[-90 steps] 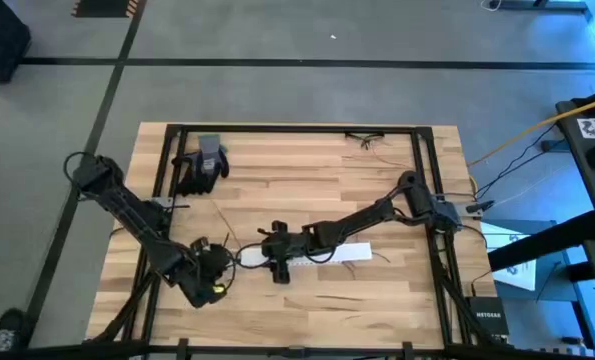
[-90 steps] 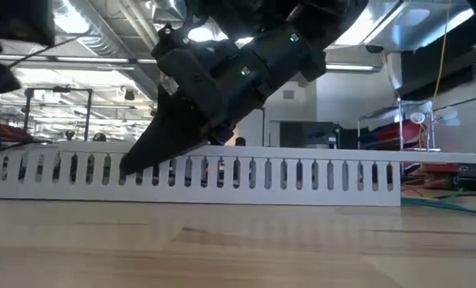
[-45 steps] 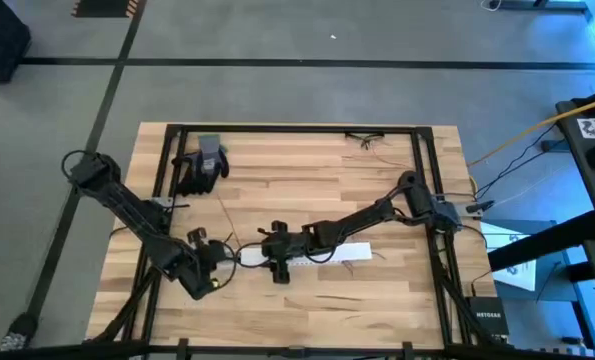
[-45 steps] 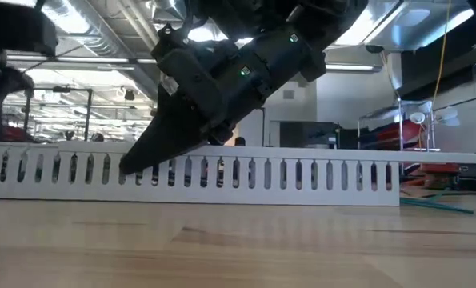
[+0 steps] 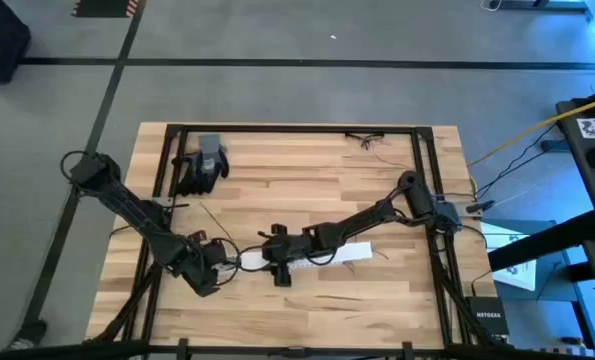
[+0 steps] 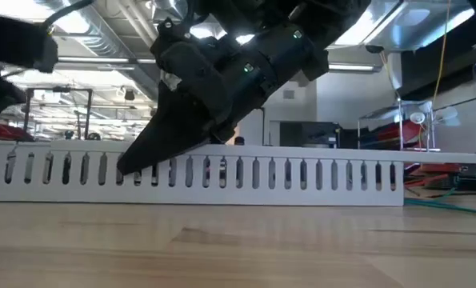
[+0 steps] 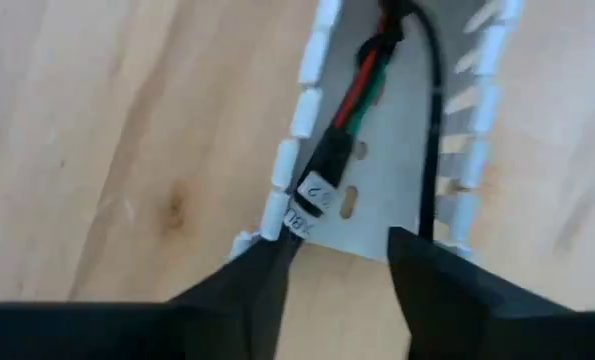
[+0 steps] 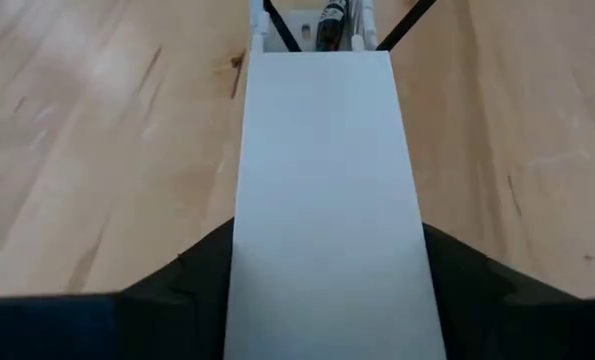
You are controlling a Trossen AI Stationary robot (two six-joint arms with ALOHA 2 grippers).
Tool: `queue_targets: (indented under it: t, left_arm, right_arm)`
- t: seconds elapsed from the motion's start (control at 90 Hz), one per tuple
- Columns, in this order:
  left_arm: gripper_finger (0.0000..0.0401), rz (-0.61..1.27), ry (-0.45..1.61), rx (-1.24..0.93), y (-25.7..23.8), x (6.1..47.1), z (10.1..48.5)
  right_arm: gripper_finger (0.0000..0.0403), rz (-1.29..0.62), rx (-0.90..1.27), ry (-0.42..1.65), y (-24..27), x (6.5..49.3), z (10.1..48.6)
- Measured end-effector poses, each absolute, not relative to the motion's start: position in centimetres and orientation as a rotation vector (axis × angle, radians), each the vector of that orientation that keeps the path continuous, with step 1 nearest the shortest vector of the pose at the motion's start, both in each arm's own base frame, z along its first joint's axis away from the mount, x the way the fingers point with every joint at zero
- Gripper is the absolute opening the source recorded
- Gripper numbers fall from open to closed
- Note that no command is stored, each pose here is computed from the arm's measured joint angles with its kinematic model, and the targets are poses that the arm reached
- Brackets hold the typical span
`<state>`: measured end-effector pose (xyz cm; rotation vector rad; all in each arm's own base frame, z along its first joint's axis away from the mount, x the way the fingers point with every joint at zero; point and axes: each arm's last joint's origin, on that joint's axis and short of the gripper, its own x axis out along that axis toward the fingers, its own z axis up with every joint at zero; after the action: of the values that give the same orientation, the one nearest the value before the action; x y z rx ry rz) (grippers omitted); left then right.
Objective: Ziptie cables
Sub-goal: Close the white cable duct
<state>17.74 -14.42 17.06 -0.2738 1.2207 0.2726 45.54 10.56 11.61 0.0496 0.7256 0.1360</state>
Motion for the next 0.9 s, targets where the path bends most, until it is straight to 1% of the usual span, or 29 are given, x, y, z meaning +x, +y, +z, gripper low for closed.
queue_targets:
  t: [0.067, 0.167, 0.278, 0.389, 0.489, 0.7, 0.9]
  left_arm:
    - [0.0192, 0.263, 1.228, -0.271, -14.4, 17.9, 17.7]
    - [0.0194, 0.260, 1.227, -0.265, -14.2, 18.1, 18.5]
    - [0.0188, 0.272, 1.200, -0.268, -13.9, 18.3, 19.1]
    - [0.0178, 0.359, 1.153, -0.282, -13.1, 18.4, 19.3]
    - [0.0172, 0.371, 1.141, -0.284, -12.9, 18.5, 19.4]
    - [0.0171, 0.349, 1.087, -0.329, -12.6, 18.9, 20.1]
    - [0.0175, 0.393, 1.076, -0.393, -12.4, 19.0, 20.2]
  right_arm:
    - [0.0227, 0.136, 0.051, 0.726, 10.6, 45.5, 11.6]
    - [0.0227, 0.135, 0.053, 0.726, 10.6, 45.5, 11.6]
    - [0.0227, 0.131, 0.058, 0.723, 10.5, 45.6, 11.6]
    - [0.0227, 0.130, 0.059, 0.723, 10.5, 45.6, 11.6]
    - [0.0227, 0.130, 0.058, 0.723, 10.5, 45.6, 11.6]
    - [0.0227, 0.131, 0.056, 0.723, 10.5, 45.6, 11.6]
    - [0.0227, 0.132, 0.056, 0.724, 10.5, 45.6, 11.6]
